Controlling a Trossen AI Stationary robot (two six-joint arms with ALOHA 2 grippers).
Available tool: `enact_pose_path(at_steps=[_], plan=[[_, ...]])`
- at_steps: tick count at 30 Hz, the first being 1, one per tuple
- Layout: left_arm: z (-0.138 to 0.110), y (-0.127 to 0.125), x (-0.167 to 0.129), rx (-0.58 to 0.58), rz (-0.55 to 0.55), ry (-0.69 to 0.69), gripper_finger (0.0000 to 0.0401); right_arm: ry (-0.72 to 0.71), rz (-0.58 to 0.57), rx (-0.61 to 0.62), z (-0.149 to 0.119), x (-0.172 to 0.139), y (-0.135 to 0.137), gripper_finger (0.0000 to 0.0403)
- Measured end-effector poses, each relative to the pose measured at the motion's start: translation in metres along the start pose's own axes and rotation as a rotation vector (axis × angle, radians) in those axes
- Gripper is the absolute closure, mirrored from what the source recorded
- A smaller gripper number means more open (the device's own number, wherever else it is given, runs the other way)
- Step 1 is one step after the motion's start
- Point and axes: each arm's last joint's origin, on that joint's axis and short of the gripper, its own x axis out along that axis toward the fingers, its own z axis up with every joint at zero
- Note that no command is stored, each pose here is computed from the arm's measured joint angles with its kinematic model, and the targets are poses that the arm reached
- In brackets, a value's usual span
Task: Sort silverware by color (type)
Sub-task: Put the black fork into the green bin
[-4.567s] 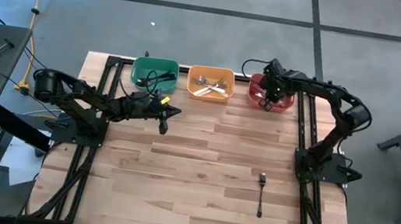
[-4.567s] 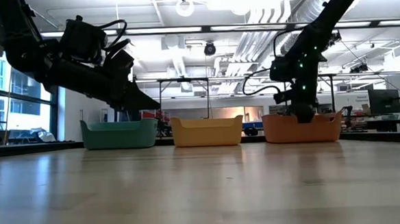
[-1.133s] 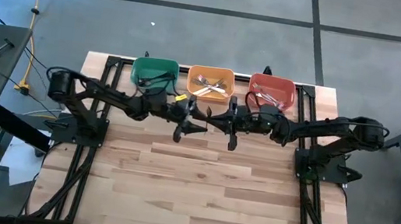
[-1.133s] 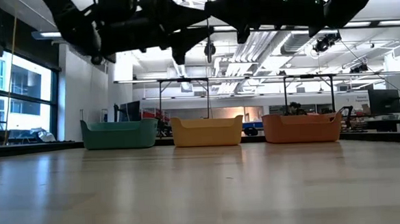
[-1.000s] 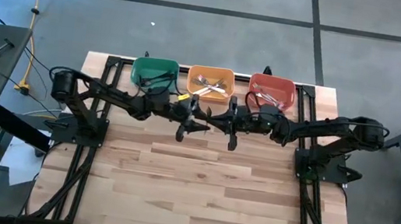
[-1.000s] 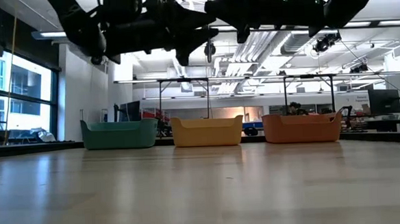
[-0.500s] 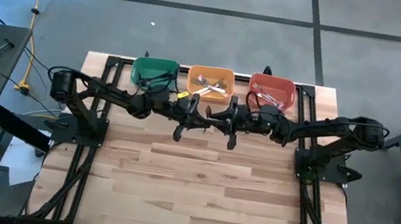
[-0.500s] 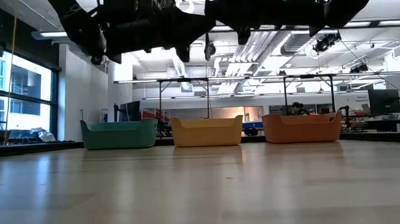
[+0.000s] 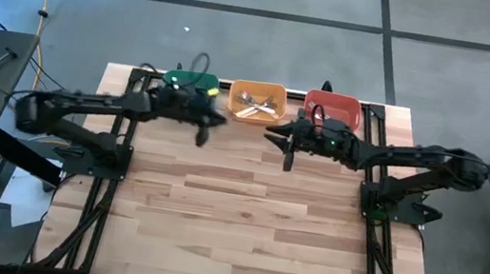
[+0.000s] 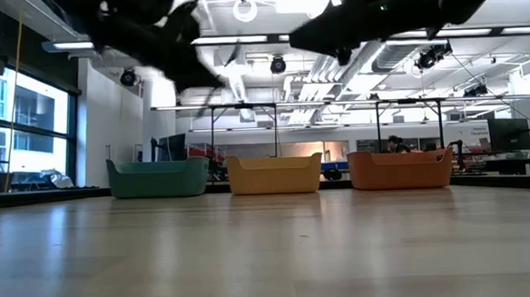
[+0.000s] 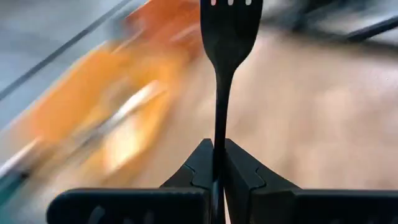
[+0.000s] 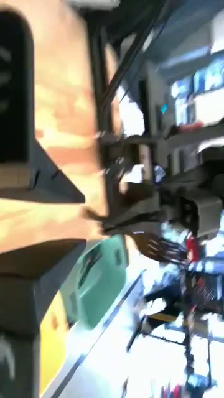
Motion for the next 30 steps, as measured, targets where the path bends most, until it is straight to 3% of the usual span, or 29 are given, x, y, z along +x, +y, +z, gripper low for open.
enact_pose_path(at_steps=[4,10,17,25,30], plan=[[-0.019,0.031,-0.035,-0.022,0.367,0.236,0.0396,0.072,-0.039,-0.030,-0.006,-0.002,-0.002,0.0387],[-0.038,0.081,-0.051,0.016,0.535,0.411,0.0396,0.124,-0.060,-0.077,-0.011,-0.002,-0.003,0.0387],[-0.052,0.119,-0.039,0.001,0.573,0.560,0.0396,0.158,-0.058,-0.110,-0.014,-0.003,-0.003,0.0401],[-0.056,0.138,-0.010,0.006,0.508,0.690,0.0396,0.239,-0.095,-0.113,-0.021,-0.005,-0.015,0.0402],[-0.061,0.143,-0.002,0.000,0.505,0.737,0.0373,0.265,-0.108,-0.135,-0.023,-0.007,-0.023,0.0403]])
